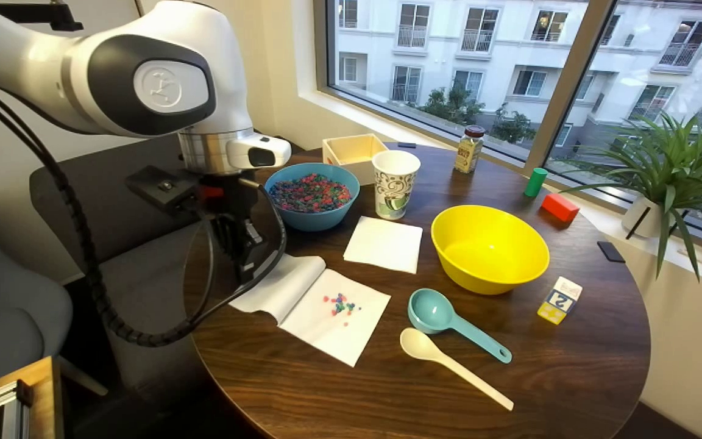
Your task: Put some of the contents of the blue bowl onto the napkin and then fold the napkin to cover the contents
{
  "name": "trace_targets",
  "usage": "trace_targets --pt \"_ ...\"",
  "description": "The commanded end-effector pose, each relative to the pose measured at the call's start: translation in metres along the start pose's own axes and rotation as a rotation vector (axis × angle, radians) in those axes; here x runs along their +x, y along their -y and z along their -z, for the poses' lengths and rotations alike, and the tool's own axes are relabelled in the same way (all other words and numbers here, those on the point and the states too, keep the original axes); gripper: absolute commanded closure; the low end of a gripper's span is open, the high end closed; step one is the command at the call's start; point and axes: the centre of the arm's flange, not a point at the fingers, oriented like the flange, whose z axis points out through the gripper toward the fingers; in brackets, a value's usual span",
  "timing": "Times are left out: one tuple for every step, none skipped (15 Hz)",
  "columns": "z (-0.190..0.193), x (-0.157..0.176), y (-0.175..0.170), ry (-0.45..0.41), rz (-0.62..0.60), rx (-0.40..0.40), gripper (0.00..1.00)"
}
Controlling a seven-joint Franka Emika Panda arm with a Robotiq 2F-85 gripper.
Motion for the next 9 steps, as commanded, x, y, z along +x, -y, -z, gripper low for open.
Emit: trace_targets --pt "0.013 0.000 -0.009 -0.036 -0.001 0.012 1.00" --pt "0.019 -0.001 -0.013 -0.047 -0.008 0.012 1.00" --pt "0.023 -0.001 -0.016 -0.055 -0.014 0.012 1.00" --pt "0.026 -0.001 -0.019 -0.063 -0.020 0.010 1.00" --pt "0.028 0.000 -0.019 -0.068 -0.020 0.012 1.00" --pt "0.029 0.002 -0.018 -0.071 -0.015 0.019 0.74" --pt "0.028 0.003 -0.015 -0.070 -0.005 0.027 0.72" --pt "0.026 0.004 -0.013 -0.068 0.002 0.032 0.66" --pt "0.023 0.006 -0.010 -0.062 0.010 0.037 0.58"
